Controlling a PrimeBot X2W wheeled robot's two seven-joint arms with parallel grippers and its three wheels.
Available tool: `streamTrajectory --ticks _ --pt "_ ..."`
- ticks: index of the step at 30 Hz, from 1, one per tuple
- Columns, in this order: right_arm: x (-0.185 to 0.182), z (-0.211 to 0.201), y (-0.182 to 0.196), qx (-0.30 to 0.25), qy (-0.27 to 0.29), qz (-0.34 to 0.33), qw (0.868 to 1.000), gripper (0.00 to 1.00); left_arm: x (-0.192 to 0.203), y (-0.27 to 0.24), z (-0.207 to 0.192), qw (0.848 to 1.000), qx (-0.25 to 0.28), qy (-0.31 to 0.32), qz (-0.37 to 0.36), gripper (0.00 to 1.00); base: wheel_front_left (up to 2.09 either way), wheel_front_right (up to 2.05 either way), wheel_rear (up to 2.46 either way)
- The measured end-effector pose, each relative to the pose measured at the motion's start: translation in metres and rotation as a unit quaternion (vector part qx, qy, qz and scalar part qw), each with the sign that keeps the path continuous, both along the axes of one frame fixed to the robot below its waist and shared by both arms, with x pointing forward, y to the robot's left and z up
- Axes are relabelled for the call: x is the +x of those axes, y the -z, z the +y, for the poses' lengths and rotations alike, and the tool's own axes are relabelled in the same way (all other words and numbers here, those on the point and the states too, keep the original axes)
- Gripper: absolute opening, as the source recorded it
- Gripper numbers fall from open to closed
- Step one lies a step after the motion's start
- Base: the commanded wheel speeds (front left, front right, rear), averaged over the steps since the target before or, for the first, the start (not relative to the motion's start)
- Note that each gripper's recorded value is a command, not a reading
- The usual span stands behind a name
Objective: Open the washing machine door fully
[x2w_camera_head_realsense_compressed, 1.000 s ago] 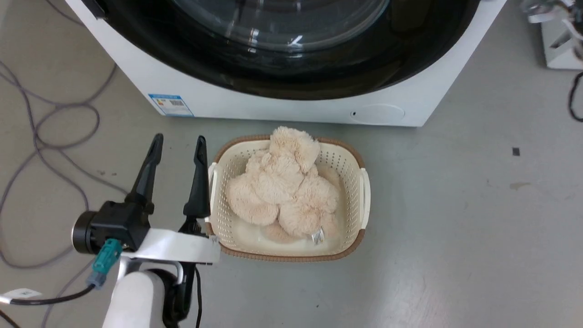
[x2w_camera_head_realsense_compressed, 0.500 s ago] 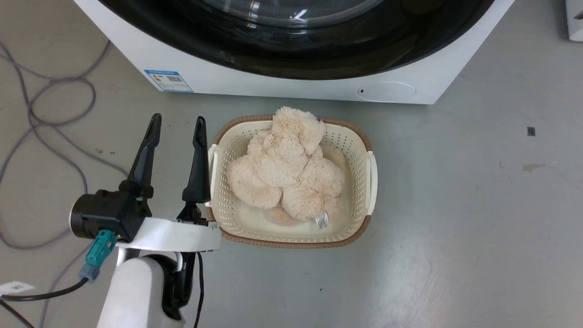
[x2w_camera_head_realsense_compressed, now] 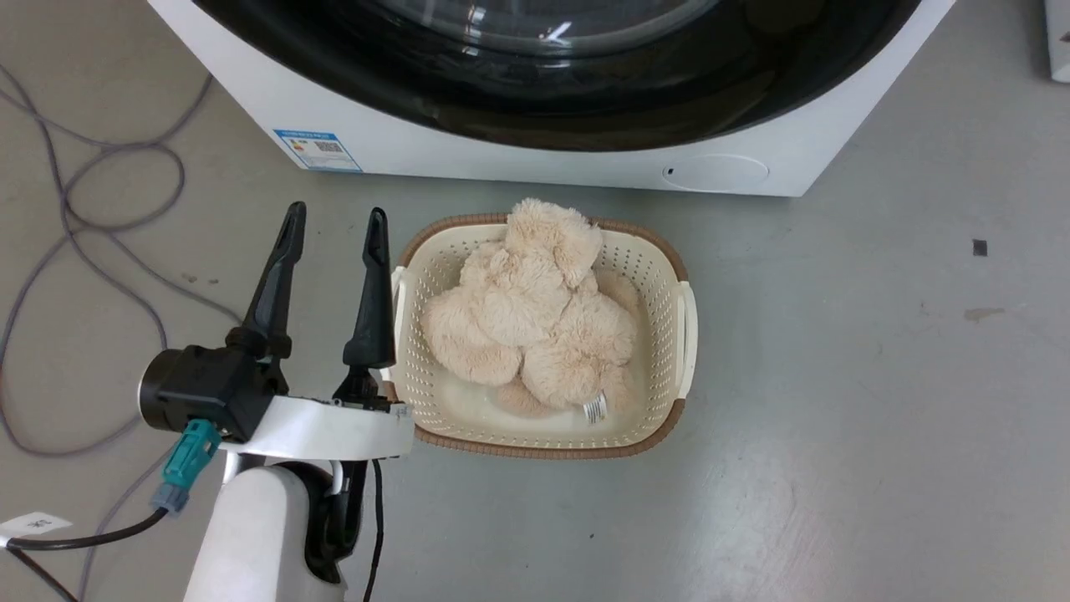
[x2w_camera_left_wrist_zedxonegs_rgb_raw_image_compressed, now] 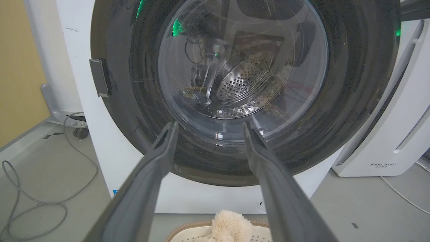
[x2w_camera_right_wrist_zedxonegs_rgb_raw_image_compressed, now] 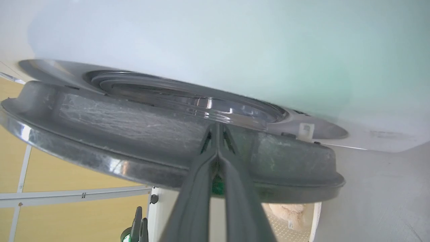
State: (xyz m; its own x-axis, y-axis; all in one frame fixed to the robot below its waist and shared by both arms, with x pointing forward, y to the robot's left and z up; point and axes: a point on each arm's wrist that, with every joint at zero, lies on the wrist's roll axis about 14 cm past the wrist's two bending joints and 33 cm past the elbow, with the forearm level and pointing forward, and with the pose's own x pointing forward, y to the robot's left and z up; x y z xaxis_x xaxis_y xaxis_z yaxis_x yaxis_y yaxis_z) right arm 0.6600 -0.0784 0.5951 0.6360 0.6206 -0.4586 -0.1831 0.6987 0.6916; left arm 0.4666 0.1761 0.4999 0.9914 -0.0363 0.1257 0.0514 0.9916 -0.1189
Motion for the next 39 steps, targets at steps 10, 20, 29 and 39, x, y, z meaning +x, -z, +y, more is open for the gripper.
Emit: streamTrajectory --ticks 10,20,29,39 --pt "-0.019 0.005 0.003 -0.001 -0.028 0.021 0.999 0.00 -0.002 -0.009 -0.004 1.000 -0.003 0.003 -0.010 1.00 0.00 0.00 0.00" --pt "-0.041 0.020 0.027 0.008 -0.064 0.045 0.997 0.00 -0.005 -0.011 -0.006 1.000 -0.002 0.006 -0.009 1.00 0.00 0.00 0.00" --pt "-0.066 0.024 0.025 0.019 -0.088 0.051 0.995 0.00 -0.015 -0.018 -0.006 1.000 -0.001 0.005 -0.013 1.00 0.00 0.00 0.00" --pt "-0.132 0.049 0.029 0.022 -0.160 0.063 0.985 0.00 -0.047 -0.018 -0.007 1.000 0.007 0.002 0.000 1.00 0.00 0.00 0.00"
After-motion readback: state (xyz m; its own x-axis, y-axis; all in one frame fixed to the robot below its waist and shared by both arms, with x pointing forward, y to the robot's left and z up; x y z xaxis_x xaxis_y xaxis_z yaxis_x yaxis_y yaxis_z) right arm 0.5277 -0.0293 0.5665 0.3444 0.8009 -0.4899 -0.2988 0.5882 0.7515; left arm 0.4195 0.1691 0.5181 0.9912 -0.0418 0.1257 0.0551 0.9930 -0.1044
